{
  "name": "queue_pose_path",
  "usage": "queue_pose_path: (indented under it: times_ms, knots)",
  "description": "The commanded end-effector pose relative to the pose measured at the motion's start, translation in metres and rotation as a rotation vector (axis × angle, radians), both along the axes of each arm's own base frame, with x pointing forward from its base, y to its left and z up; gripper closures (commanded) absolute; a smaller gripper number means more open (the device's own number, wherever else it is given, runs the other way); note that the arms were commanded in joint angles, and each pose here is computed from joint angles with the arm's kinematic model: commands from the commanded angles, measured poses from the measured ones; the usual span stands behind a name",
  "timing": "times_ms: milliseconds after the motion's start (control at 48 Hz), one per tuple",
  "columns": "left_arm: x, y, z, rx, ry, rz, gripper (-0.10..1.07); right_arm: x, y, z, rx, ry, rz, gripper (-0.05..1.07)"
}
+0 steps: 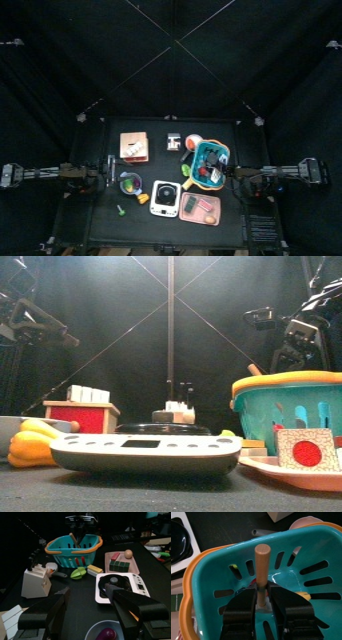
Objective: Place hammer above stove
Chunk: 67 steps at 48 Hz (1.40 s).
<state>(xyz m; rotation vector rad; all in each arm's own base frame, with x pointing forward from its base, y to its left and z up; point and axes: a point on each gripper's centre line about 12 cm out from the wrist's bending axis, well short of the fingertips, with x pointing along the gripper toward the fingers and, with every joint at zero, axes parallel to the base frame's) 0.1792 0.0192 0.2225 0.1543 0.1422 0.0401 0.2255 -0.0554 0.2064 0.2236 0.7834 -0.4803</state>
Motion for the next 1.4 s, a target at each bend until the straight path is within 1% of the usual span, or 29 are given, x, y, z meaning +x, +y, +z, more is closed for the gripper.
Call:
queue_pose_path:
  times_ms: [0,42,104,188,292,375,500,583,708,771,854,917,1042,1146,1375]
  knots:
    - [0.003,0.0,0.005,0.001,-0.011,-0.001,0.05,0.004,-0.001,0.008,0.001,-0.036,0.001,0.47]
    - [0.003,0.0,0.005,0.001,-0.011,-0.001,0.05,0.005,-0.001,0.01,0.001,-0.04,-0.001,0.47]
    - [0.003,0.001,0.006,0.002,-0.013,0.0,0.05,0.007,-0.001,0.017,0.002,-0.064,-0.001,0.47]
    - [0.003,0.0,0.005,0.003,-0.011,-0.002,0.05,0.014,-0.001,0.035,0.008,-0.115,-0.006,0.47]
    - [0.002,0.0,0.005,0.003,-0.009,-0.002,0.05,0.023,-0.003,0.059,-0.007,-0.172,-0.003,0.47]
    - [0.002,0.001,0.005,0.001,-0.01,0.0,0.05,0.026,-0.004,0.07,-0.025,-0.187,-0.003,0.47]
    - [0.002,0.001,0.005,0.0,-0.01,0.001,0.05,0.025,-0.007,0.078,-0.068,-0.188,-0.004,0.47]
    - [0.002,0.001,0.005,0.001,-0.01,0.0,0.05,0.025,-0.008,0.086,-0.083,-0.216,0.003,0.47]
    - [0.002,0.0,0.005,0.003,-0.009,-0.002,0.05,0.033,-0.002,0.105,-0.076,-0.321,0.047,0.47]
    - [0.002,0.0,0.005,0.001,-0.01,-0.001,0.05,0.04,0.002,0.115,-0.065,-0.394,0.085,0.47]
    - [0.003,0.0,0.005,0.001,-0.011,-0.001,0.05,0.049,0.007,0.121,-0.051,-0.468,0.131,0.47]
    - [0.002,0.001,0.005,0.003,-0.009,0.0,0.05,0.058,0.01,0.124,-0.033,-0.516,0.162,0.47]
    - [0.002,0.001,0.005,0.003,-0.009,0.0,0.05,0.075,0.011,0.121,-0.011,-0.544,0.19,0.47]
    - [0.002,0.001,0.005,0.003,-0.009,0.0,0.05,0.088,0.009,0.113,-0.008,-0.514,0.191,0.47]
    - [0.003,0.0,0.004,0.002,-0.008,-0.002,0.05,0.123,-0.001,0.085,0.002,-0.417,0.177,0.47]
